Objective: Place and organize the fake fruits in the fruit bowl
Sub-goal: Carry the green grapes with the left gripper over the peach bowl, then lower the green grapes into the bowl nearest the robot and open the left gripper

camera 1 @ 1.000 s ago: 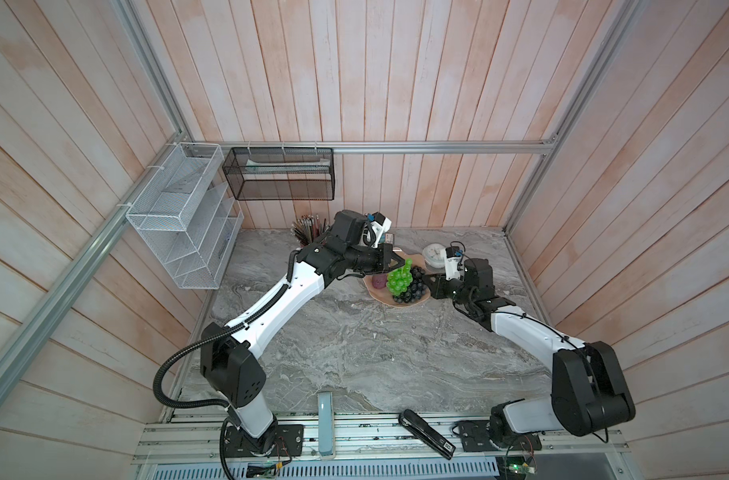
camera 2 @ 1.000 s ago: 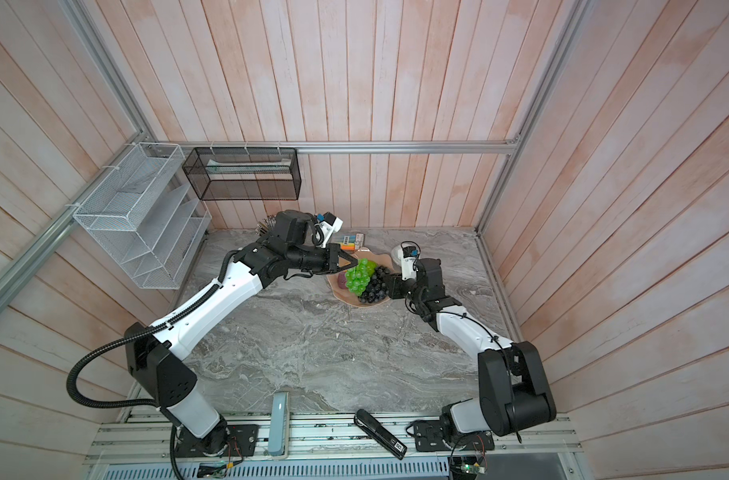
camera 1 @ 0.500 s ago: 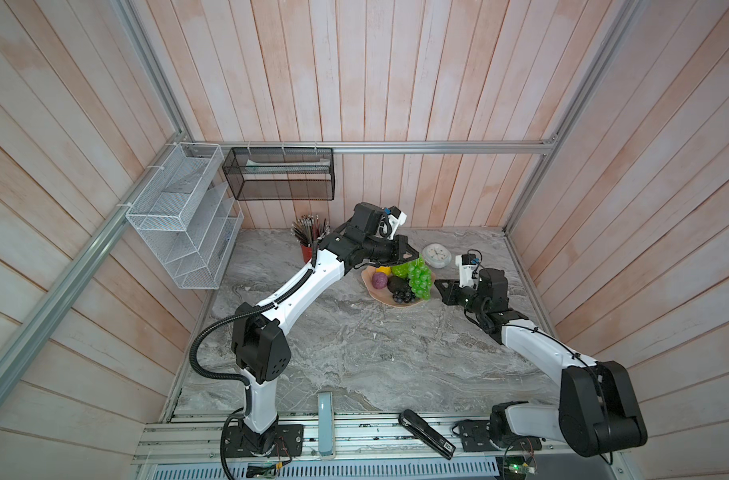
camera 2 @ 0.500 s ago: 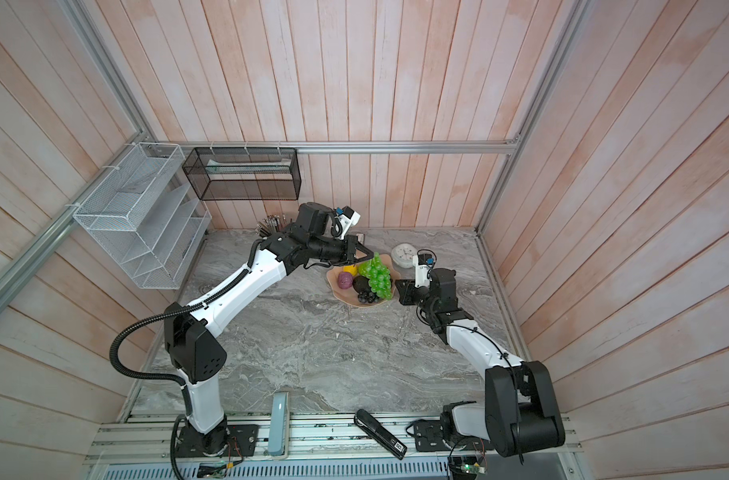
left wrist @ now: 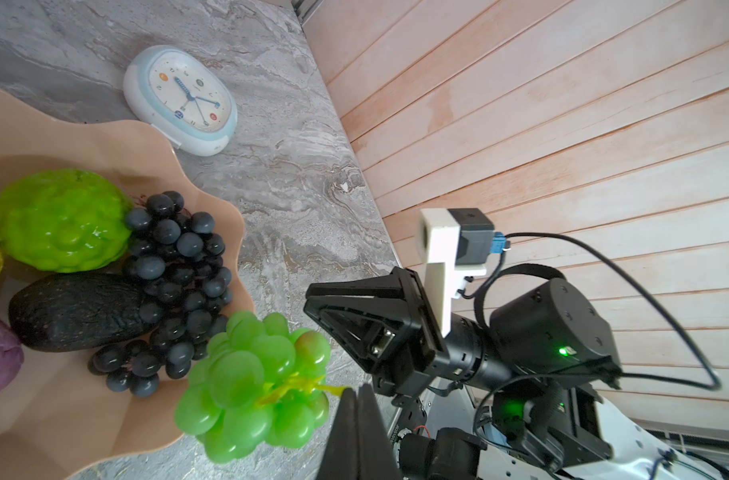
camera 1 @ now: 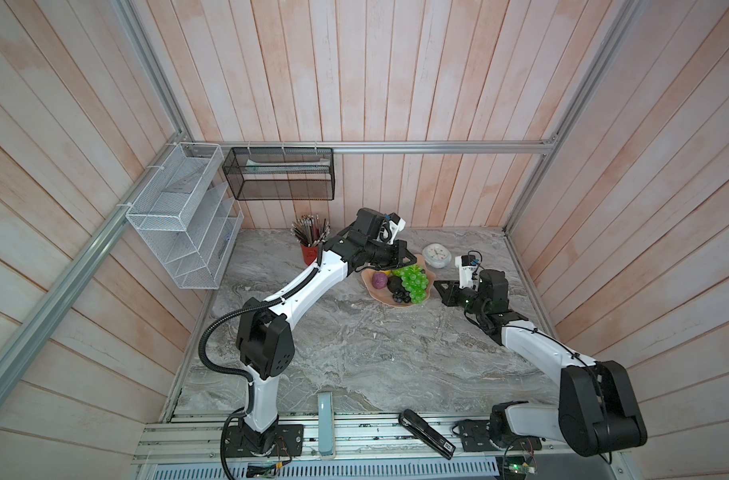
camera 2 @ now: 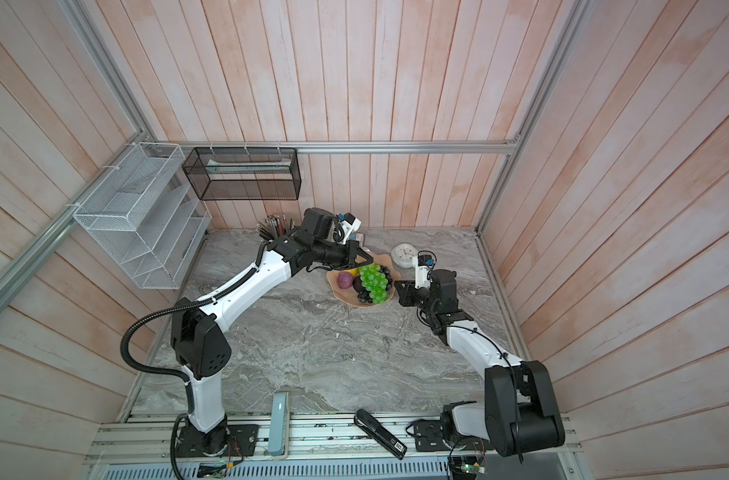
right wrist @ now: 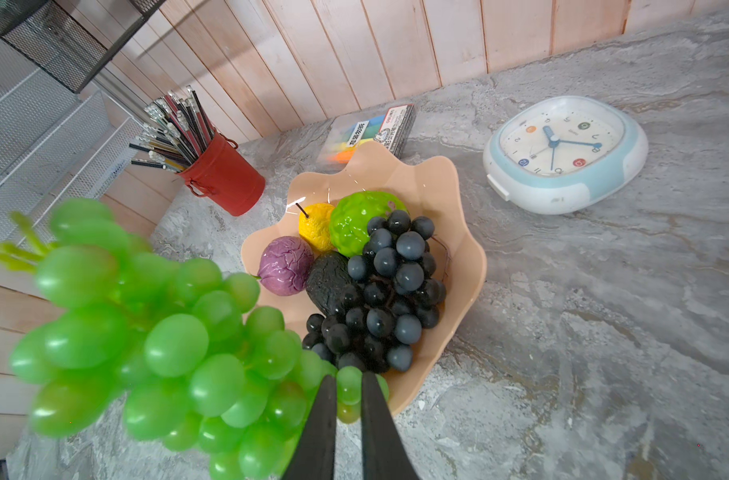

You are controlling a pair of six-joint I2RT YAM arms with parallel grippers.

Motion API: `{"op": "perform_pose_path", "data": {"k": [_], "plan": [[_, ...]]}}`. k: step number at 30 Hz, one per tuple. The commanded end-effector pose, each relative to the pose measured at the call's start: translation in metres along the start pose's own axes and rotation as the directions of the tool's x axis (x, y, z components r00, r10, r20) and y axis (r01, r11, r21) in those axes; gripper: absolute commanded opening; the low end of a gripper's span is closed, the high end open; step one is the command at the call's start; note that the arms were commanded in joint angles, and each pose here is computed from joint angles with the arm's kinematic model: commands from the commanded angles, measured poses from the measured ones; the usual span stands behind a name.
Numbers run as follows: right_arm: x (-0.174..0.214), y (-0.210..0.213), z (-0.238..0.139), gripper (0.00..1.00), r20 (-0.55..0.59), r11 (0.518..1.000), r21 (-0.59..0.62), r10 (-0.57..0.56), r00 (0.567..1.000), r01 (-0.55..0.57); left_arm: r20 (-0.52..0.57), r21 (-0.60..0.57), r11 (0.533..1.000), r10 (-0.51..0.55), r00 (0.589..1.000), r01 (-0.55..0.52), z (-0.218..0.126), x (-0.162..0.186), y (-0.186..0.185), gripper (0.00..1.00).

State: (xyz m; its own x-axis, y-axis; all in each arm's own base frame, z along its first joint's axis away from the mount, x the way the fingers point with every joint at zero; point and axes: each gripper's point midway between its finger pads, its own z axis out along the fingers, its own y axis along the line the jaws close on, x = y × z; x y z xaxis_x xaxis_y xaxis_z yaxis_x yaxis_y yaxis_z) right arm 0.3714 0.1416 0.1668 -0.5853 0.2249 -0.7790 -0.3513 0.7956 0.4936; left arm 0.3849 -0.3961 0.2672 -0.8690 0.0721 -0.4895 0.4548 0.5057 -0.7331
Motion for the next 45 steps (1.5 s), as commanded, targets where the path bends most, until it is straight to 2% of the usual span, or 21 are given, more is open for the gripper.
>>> {"op": "perform_pose_path", "data": {"k": [1,9,16,25,37,42,45], "plan": [[0.002,0.002,0.003,0.14,-0.004,0.999,-0.03,0.021,1.0,-0.021,0.049,-0.012,0.999,0.031,0.998,-0.03,-0.016,-0.007,0.004,0.0],[0.008,0.018,0.019,0.13,-0.048,0.997,-0.076,0.005,0.999,-0.008,0.075,-0.043,0.999,0.003,0.997,0.0,-0.032,0.0,0.032,0.0],[0.024,0.047,0.05,0.13,-0.117,0.991,-0.13,-0.05,0.992,0.034,0.09,-0.064,0.998,-0.01,0.996,0.015,-0.039,-0.004,0.055,0.0],[0.042,0.062,0.08,0.12,-0.185,0.986,-0.152,-0.091,0.978,0.063,0.12,-0.111,0.993,-0.026,0.992,0.04,-0.052,-0.004,0.089,0.0],[0.056,0.059,0.086,0.11,-0.215,0.989,-0.126,-0.104,0.971,0.078,0.124,-0.138,0.989,-0.033,0.992,0.05,-0.042,-0.01,0.126,0.0],[0.069,0.051,0.088,0.1,-0.246,0.991,-0.112,-0.102,0.964,0.077,0.108,-0.115,0.992,-0.041,0.993,0.053,-0.03,-0.014,0.135,0.0],[0.075,0.049,0.087,0.09,-0.254,0.991,-0.108,-0.099,0.962,0.073,0.129,-0.156,0.986,-0.037,0.991,0.057,-0.03,-0.02,0.147,0.0]]}}
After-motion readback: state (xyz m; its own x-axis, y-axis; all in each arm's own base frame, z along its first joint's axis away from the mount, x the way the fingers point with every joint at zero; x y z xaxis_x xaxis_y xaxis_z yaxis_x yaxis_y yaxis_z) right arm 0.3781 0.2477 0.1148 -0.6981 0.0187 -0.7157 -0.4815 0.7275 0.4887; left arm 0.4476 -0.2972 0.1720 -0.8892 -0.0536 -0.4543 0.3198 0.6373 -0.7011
